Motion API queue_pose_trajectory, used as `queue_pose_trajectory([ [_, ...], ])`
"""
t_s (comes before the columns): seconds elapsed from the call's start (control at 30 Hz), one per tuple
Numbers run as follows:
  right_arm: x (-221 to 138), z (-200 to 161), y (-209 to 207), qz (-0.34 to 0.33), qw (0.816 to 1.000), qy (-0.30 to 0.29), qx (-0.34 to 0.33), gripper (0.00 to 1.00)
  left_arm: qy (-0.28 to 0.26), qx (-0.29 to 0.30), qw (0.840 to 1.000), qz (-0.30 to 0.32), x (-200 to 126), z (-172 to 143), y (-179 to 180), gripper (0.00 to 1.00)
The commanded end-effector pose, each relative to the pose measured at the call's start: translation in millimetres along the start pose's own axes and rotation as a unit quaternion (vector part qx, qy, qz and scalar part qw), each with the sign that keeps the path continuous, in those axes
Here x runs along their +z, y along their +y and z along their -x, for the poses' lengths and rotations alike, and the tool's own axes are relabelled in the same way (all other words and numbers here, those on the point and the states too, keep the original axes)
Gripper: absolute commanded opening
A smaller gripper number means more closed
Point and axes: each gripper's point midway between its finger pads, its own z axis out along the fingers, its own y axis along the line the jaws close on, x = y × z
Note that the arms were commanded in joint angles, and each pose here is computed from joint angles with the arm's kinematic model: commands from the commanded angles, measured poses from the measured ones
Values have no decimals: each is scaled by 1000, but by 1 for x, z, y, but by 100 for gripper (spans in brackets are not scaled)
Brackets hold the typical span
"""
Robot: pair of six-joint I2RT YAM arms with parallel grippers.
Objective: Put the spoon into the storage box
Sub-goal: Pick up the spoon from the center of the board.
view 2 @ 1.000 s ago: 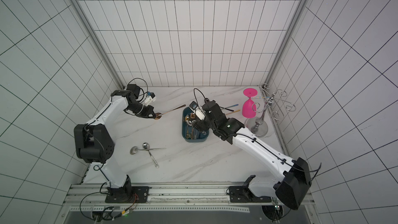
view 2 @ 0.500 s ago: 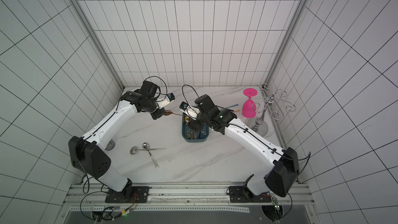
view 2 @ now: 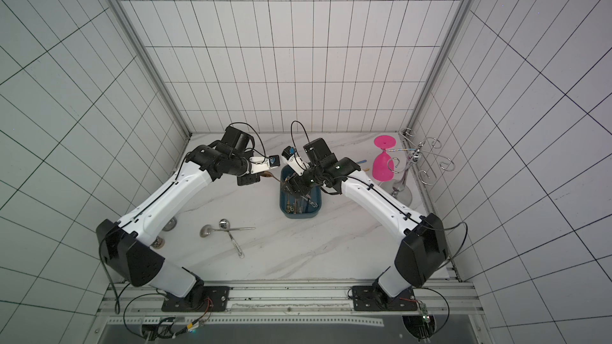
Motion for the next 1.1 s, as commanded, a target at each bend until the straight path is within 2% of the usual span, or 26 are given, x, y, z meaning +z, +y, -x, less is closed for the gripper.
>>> queue_pose_trajectory([
  [0.0,1,17,4,27,999,-22,19,70,-20,27,999,10,-9,16,3,0],
  [0.4,21,11,0,56,997,-13,49,52,-34,29,999,2,-18,30,-3,0],
  [0.5,23,9,0,64,996,-14,56,36,-40,28,999,0,-22,33,-4,0],
  [0.67,22,10,-2,71,995,-15,65,0,-39,24,999,3,-23,33,-2,0],
  [0.8,20,8,-5,69,995,-16,72,0,-42,12,999,14,-26,35,3,0],
  [0.83,20,7,-8,67,995,-16,78,0,-43,7,999,20,-27,35,5,5],
  [0.93,19,9,-16,60,993,-28,99,0,-44,-7,998,36,-30,36,12,30],
  [1.07,18,10,-34,42,987,-51,145,0,-51,-39,996,60,-39,38,23,43],
])
